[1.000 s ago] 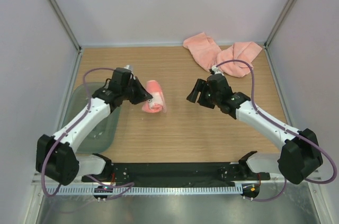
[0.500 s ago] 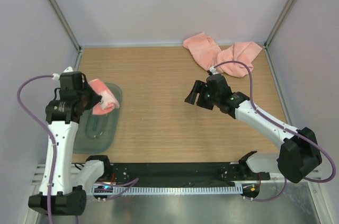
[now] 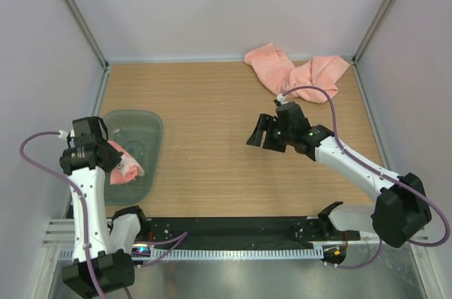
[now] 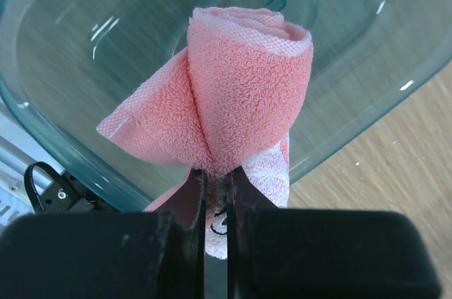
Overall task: Roll the towels
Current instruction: Place the rolled towel into the container
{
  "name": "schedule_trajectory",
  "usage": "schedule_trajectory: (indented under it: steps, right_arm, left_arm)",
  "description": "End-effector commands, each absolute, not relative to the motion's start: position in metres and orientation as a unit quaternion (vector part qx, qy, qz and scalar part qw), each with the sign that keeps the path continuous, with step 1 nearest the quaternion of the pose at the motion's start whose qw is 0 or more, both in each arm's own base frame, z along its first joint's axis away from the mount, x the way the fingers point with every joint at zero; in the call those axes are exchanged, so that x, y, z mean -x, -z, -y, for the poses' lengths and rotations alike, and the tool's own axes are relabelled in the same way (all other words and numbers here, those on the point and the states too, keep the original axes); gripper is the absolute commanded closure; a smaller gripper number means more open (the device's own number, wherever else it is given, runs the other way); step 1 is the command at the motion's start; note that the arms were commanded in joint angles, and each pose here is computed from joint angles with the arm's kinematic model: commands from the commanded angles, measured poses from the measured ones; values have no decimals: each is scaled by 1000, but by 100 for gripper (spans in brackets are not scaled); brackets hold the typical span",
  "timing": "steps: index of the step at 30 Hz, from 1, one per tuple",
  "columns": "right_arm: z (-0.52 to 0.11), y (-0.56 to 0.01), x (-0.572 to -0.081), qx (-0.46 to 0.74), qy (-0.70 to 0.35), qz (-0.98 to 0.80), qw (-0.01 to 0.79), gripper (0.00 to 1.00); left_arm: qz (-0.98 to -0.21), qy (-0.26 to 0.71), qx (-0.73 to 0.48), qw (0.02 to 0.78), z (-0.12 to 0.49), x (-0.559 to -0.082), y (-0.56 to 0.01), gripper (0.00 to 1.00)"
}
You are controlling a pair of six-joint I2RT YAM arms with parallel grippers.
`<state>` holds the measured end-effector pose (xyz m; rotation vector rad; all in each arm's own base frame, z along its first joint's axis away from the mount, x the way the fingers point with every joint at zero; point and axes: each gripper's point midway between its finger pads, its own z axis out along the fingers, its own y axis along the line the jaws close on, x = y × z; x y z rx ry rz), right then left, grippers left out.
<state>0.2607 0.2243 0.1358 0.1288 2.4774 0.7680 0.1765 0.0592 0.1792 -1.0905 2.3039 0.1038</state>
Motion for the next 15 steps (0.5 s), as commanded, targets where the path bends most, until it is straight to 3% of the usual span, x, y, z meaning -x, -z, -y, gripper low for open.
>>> schedule_trajectory:
  steps: [1,15]
  right_arm:
    - [-223,-141,-249,-29,-292,-917,269,29]
    - [-223,-127,-252,-23,-278,-925,257,29]
  left_arm:
    - [-859,-19,421,290,-61,-199,-170,100]
    - [-840,14,484,243,-78,-299,-95,100]
